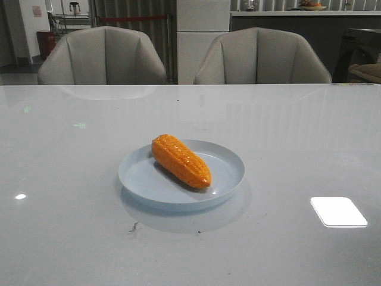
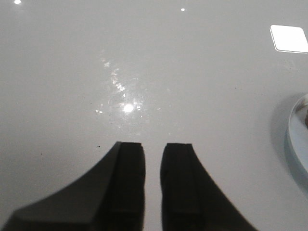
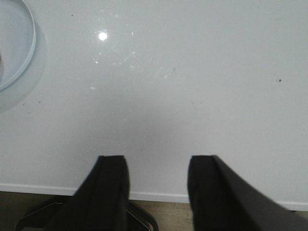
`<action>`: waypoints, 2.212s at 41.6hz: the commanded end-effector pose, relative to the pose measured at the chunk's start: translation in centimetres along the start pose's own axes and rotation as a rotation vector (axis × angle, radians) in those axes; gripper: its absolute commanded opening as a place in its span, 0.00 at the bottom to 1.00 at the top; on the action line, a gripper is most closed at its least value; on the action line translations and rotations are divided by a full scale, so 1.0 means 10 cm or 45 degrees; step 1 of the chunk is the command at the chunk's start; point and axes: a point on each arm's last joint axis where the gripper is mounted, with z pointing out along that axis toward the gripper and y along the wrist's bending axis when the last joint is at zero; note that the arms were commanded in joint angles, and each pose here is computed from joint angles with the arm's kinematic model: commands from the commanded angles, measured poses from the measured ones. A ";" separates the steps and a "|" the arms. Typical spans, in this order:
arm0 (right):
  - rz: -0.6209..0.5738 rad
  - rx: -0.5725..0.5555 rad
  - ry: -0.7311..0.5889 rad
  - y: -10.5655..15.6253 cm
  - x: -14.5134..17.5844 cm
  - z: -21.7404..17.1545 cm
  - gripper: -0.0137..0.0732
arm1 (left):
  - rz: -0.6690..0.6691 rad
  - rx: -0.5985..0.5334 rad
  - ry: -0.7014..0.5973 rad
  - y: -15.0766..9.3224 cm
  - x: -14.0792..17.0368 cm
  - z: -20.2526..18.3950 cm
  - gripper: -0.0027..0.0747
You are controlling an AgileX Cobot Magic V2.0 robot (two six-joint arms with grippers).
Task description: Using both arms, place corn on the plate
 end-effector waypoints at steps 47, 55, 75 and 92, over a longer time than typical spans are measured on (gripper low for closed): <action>0.002 0.009 -0.108 -0.01 -0.09 -0.07 0.21 | -0.027 -0.001 -0.170 0.00 -0.10 -0.13 0.15; 0.002 0.009 -0.108 -0.01 -0.09 -0.07 0.21 | -0.024 -0.016 -0.491 0.00 0.01 -0.47 0.15; 0.002 0.009 -0.108 -0.01 -0.09 -0.07 0.21 | -0.020 -0.023 -0.779 0.01 0.69 -0.79 0.15; 0.002 0.009 -0.108 -0.01 -0.09 -0.07 0.21 | -0.022 -0.039 -0.911 0.04 1.20 -0.78 0.15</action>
